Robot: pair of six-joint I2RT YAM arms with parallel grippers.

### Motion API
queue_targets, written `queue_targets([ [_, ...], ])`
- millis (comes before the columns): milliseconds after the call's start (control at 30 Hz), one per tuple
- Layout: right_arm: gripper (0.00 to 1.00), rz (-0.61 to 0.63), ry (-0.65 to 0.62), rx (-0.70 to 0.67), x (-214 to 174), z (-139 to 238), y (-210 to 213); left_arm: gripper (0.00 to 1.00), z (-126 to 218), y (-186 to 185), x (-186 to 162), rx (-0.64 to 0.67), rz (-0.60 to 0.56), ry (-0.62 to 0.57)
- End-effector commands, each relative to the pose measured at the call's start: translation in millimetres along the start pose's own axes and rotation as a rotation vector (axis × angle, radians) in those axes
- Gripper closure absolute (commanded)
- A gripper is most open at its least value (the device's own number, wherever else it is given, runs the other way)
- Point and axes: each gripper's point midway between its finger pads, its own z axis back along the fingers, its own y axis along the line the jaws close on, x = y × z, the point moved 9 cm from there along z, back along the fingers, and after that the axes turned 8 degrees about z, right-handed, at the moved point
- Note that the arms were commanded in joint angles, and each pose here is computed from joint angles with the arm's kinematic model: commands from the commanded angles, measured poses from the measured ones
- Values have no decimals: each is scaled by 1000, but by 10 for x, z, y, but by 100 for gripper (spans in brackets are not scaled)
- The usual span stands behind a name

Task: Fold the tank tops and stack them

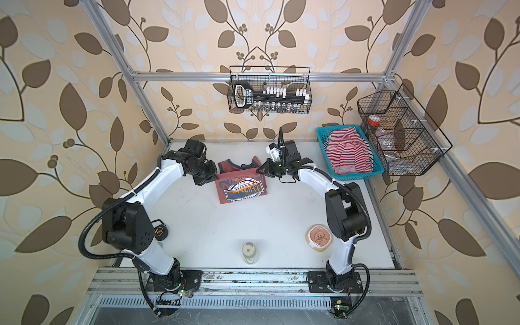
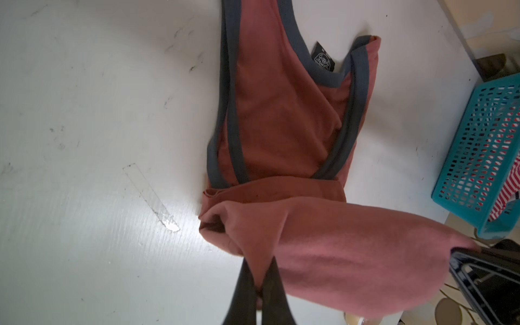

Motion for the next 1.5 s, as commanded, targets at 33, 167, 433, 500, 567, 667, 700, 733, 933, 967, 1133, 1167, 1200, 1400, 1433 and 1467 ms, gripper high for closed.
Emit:
queue_targets([
  [33, 100, -23, -15, 43, 260, -145, -119, 100, -137, -92, 230, -32, -19, 9],
  [167, 100, -60, -21, 50, 444, -304, -310, 100, -345, -91, 445, -35, 10, 18],
  [433, 100, -138, -32, 65, 617, -592, -684, 100, -650, -103, 825, -49, 51, 27],
  [500, 100, -157, -32, 72, 642, -671, -771, 100, -722, -99, 908, -57, 60, 24],
  [567, 100, -176, -37, 74, 663, -741, -863, 100, -791, -98, 977, -69, 71, 25],
  [667, 100, -199, -57, 88, 713, -822, -964, 100, -902, -100, 1081, -86, 84, 28],
  [700, 100, -206, -62, 93, 729, -847, -986, 100, -946, -104, 1112, -91, 88, 31],
  [733, 100, -213, -67, 94, 738, -870, -1020, 100, -969, -121, 1147, -99, 87, 29],
  [933, 100, -238, -92, 97, 786, -953, -1136, 100, -1111, -207, 1318, -125, 87, 25],
  [967, 100, -240, -96, 97, 790, -963, -1156, 100, -1132, -211, 1339, -127, 88, 27],
  [1133, 99, -255, -106, 104, 807, -1018, -1238, 99, -1229, -221, 1406, -143, 106, 25],
  [1167, 98, -261, -109, 106, 810, -1023, -1253, 98, -1238, -213, 1420, -146, 114, 21],
  [1200, 96, -263, -114, 113, 815, -1033, -1261, 95, -1248, -209, 1440, -152, 122, 13],
  [1400, 76, -270, -185, 147, 905, -940, -1233, 67, -1080, -288, 1628, -212, 200, -122],
  [1433, 70, -265, -216, 140, 922, -876, -1196, 65, -970, -310, 1663, -191, 206, -184],
  [1467, 65, -253, -243, 134, 940, -814, -1167, 63, -863, -333, 1688, -178, 207, -240],
])
